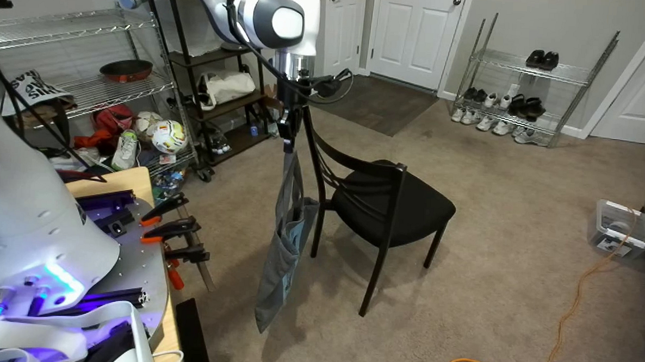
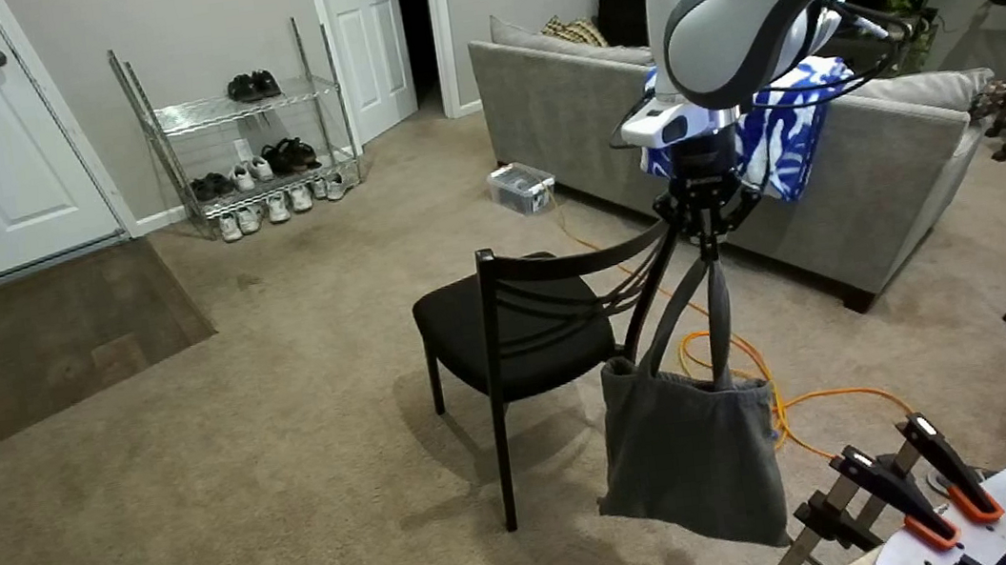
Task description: Move the bag to the left side of the chair
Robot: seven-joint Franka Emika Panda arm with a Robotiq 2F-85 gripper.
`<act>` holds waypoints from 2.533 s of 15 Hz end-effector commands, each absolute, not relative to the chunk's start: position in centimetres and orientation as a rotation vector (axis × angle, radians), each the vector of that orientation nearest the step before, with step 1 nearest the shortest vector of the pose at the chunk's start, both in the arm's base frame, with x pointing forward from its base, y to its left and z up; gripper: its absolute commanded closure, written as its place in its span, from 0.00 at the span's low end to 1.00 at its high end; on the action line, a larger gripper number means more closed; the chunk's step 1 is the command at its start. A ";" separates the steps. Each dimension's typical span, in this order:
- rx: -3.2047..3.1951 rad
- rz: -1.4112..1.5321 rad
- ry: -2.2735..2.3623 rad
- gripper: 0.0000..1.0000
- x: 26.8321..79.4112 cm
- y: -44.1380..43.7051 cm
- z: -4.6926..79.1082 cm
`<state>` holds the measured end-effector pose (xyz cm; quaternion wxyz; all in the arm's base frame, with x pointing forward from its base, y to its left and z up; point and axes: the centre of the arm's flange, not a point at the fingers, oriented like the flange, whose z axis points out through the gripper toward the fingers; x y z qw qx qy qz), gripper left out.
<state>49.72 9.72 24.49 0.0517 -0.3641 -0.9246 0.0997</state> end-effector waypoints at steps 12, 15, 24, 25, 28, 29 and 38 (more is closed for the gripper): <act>-0.997 -0.019 -3.036 0.98 49.6 18.8 24.9; -0.990 -0.058 -3.059 0.98 50.8 20.8 25.0; -1.080 -0.152 -3.044 0.98 54.9 27.0 25.8; -1.079 -0.156 -3.040 0.98 55.0 27.6 25.6; -1.073 -0.182 -3.038 0.98 55.2 29.5 25.5; -1.066 -0.193 -3.039 0.98 55.3 30.2 25.6; -0.998 -0.320 -3.113 0.98 56.2 33.8 29.2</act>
